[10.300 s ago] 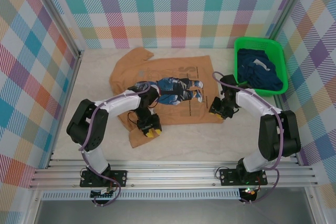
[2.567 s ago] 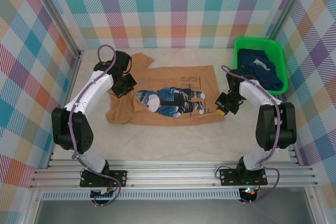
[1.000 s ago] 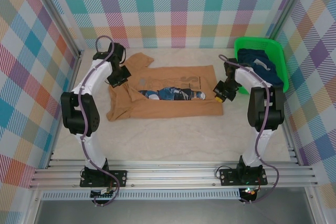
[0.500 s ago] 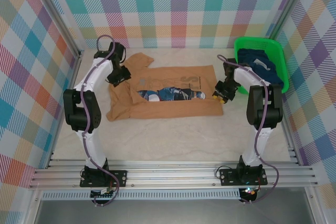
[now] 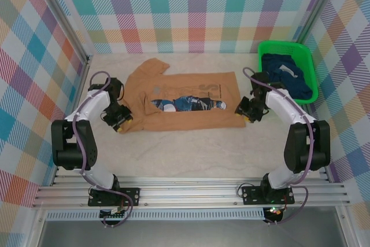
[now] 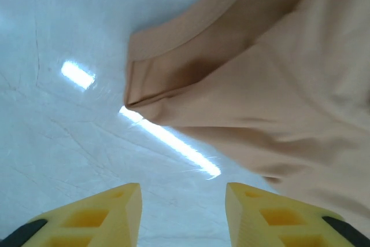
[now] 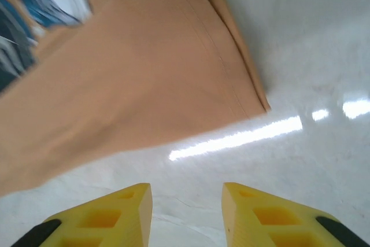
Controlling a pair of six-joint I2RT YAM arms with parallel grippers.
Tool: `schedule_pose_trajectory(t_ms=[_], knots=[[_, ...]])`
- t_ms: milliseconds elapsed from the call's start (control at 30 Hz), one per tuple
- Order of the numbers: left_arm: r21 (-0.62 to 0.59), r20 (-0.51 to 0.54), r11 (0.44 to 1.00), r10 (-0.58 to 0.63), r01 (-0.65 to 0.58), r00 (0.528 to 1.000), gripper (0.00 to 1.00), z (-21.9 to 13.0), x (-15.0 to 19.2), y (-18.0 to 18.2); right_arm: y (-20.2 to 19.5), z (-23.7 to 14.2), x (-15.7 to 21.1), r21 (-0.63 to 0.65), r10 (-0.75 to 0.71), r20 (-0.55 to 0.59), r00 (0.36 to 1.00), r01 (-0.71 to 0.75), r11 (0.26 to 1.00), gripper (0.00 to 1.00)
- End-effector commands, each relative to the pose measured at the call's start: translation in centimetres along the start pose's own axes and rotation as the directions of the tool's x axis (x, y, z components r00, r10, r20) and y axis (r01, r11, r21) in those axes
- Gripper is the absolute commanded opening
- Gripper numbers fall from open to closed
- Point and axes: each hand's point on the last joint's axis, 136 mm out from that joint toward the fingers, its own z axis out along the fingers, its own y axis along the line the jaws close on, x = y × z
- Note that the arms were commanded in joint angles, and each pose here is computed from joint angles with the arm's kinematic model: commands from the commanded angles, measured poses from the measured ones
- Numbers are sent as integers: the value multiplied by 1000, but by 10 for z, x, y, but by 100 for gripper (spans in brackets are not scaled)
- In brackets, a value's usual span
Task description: Fold and stack the t-shirts
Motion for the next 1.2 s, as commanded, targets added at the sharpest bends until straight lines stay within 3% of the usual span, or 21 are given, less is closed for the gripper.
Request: schedule_pose_trajectory(t_ms=[0, 300, 633, 767, 967, 1067, 1167], knots=[[44, -18, 999, 33, -32, 999, 38, 11, -3, -9, -1, 10, 10, -21, -24, -35, 999, 23, 1000, 35], [-87, 28, 992, 89, -87, 996, 29, 36, -22, 7, -18, 33, 9, 55, 5, -61, 998, -1, 999, 36], [-200, 88, 965, 189, -168, 978, 0, 35, -52, 10, -43, 56, -8, 226, -15, -84, 996, 34, 974, 36], [-262, 95, 943, 236, -205, 967, 0, 30, -64, 13, -54, 61, -9, 285, -23, -105, 994, 53, 957, 32], [-281, 111, 934, 259, -220, 959, 0, 12, -67, 15, -58, 59, -4, 286, -32, -102, 994, 61, 956, 17], [-304, 94, 929, 249, -210, 964, 0, 5, -61, 23, -56, 55, -3, 275, -36, -98, 995, 62, 959, 17], [-287, 84, 939, 222, -190, 971, 0, -2, -53, 25, -50, 48, 0, 246, -43, -91, 995, 64, 967, 24]])
